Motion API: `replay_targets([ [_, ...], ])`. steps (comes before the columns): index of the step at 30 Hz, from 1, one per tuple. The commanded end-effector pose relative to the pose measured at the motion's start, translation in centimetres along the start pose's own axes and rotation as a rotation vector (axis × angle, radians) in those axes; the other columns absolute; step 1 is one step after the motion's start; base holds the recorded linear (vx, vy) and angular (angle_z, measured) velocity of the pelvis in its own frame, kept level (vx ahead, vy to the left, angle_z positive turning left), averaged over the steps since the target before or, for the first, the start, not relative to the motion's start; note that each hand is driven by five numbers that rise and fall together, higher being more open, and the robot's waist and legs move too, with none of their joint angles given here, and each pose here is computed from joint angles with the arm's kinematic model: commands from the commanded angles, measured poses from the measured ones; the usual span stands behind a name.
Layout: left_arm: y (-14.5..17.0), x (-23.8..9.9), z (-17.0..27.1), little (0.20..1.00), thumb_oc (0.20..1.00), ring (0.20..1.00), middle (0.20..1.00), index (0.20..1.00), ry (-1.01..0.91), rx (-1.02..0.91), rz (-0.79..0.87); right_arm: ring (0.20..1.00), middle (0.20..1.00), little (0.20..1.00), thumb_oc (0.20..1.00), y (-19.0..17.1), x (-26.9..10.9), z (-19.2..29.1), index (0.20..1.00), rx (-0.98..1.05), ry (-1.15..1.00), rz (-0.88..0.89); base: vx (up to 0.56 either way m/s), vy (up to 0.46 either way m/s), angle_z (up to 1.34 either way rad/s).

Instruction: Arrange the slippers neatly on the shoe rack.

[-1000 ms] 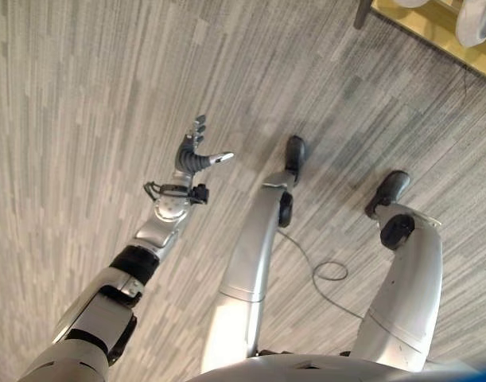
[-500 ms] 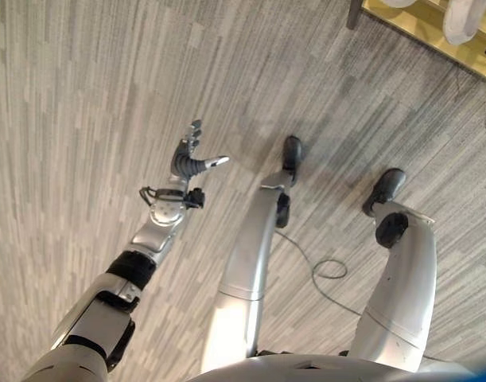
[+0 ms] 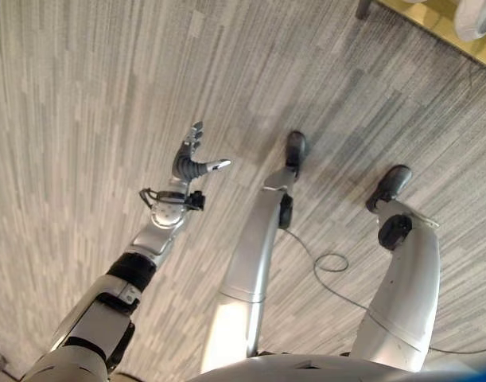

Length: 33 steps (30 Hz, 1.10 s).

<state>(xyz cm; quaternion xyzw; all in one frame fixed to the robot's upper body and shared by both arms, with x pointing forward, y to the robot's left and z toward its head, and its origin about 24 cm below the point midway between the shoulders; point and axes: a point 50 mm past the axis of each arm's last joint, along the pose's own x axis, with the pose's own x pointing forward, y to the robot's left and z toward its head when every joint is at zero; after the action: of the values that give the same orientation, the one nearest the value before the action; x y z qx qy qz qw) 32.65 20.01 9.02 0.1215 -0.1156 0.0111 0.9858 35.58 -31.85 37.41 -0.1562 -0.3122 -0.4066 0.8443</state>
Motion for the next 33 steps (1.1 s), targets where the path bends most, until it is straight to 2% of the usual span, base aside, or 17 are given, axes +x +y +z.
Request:
replay_targets([
  [1, 0.8, -2.9, -3.3, 1.000, 1.000, 1.000, 1.000, 1.000, 0.095, 0.027, 0.070, 1.000, 1.000, 1.000, 1.000, 0.0, -1.1, -1.6, 1.000, -0.132, -0.060, 0.037, 0.03, 0.060, 0.07],
  [8, 0.7, -3.0, -3.3, 1.000, 1.000, 1.000, 1.000, 1.000, 0.090, 0.030, 0.069, 1.000, 1.000, 1.000, 1.000, -0.6, -0.5, -0.8, 1.000, -0.136, -0.085, 0.005, 0.01, 0.025, 0.05],
  [9, 0.7, -2.9, -3.3, 1.000, 1.000, 1.000, 1.000, 1.000, 0.088, 0.027, 0.069, 0.959, 0.959, 0.959, 0.959, -0.7, -0.5, -0.8, 0.959, -0.138, -0.086, 0.004, 0.00, 0.000, 0.00],
  [10, 0.8, -3.0, -3.3, 1.000, 1.000, 1.000, 1.000, 1.000, 0.090, 0.026, 0.069, 0.561, 0.561, 0.561, 0.561, -0.7, -0.5, -1.0, 0.561, -0.152, -0.085, 0.009, 0.01, 0.015, 0.03],
  [11, 0.7, -3.1, -3.4, 1.000, 1.000, 1.000, 1.000, 1.000, 0.094, 0.025, 0.067, 0.200, 0.200, 0.200, 0.200, -0.8, -0.5, -1.0, 0.200, -0.169, -0.092, 0.012, 0.00, 0.000, 0.00],
  [20, 0.4, -3.5, -3.8, 1.000, 1.000, 1.000, 1.000, 1.000, 0.105, 0.046, 0.076, 0.200, 0.200, 0.200, 0.200, -2.6, -0.5, -2.8, 0.200, -0.283, -0.056, -0.053, 0.00, 0.000, 0.00],
  [25, 0.8, -4.1, -4.2, 1.000, 1.000, 1.000, 1.000, 1.000, 0.119, 0.056, 0.093, 0.200, 0.200, 0.200, 0.200, -3.3, -0.1, -2.1, 0.200, -0.381, -0.129, -0.072, 0.00, -0.006, -0.02],
  [33, 1.1, -4.7, -4.3, 1.000, 1.000, 1.000, 1.000, 1.000, 0.113, 0.088, 0.075, 0.200, 0.200, 0.200, 0.200, -2.4, 0.4, -0.1, 0.200, -0.611, -0.283, 0.002, 0.00, -0.004, 0.00],
])
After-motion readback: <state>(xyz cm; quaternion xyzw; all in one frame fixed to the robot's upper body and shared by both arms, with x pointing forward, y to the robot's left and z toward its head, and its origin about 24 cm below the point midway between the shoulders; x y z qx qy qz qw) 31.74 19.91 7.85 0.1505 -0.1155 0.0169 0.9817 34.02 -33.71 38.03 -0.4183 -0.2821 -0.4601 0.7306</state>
